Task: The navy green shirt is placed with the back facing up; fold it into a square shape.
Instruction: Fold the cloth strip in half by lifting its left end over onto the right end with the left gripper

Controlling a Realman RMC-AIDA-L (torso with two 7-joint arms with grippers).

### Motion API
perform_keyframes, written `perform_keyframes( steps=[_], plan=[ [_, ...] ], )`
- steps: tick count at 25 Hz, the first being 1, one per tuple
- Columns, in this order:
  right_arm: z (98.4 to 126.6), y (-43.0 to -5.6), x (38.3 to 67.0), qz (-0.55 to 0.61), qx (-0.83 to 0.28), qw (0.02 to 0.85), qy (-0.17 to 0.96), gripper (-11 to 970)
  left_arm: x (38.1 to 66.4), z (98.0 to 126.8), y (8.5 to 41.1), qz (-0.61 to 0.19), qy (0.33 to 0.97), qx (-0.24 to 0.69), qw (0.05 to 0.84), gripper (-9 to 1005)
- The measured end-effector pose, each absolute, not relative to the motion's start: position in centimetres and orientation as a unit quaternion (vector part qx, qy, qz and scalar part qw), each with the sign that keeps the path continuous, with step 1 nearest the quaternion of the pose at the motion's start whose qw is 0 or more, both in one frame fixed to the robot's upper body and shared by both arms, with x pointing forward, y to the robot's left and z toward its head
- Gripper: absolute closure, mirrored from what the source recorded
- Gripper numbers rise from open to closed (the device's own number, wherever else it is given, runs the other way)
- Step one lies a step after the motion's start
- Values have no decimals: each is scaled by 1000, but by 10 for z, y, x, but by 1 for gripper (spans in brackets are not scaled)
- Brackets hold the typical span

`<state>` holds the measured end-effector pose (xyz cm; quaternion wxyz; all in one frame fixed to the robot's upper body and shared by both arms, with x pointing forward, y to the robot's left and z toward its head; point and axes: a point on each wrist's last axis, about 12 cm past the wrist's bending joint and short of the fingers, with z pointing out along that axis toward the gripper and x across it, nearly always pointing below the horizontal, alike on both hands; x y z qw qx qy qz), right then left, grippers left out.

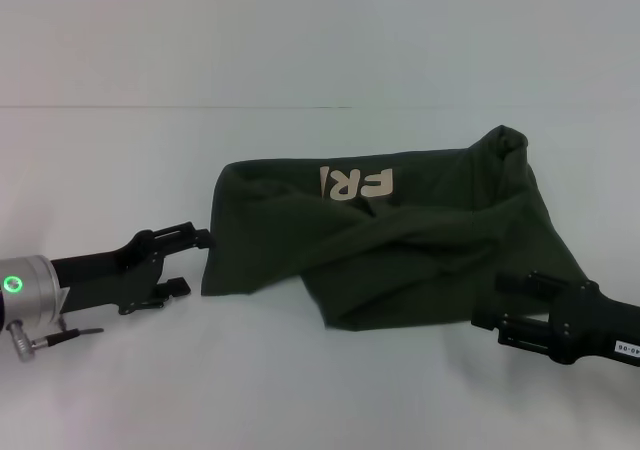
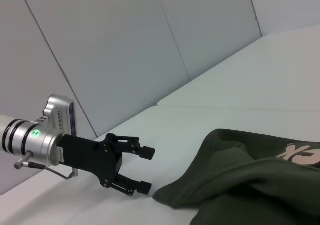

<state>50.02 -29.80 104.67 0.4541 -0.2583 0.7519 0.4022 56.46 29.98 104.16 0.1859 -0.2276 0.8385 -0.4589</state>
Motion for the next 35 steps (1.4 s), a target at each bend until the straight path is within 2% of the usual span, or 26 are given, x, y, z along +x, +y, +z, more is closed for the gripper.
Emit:
perform_keyframes(
  steps=[18, 28, 35],
  plan=[
    [1046, -295, 499, 404, -265, 448, 752, 182, 565, 1039, 280, -468, 839, -214, 178, 105],
    [1045, -295, 498, 406, -266, 447, 752, 183, 567, 1041, 293, -459, 839, -224, 189, 105],
    [1046, -295, 498, 407, -266, 447, 751, 183, 564, 1040, 292, -455, 846, -219, 169, 105]
  ],
)
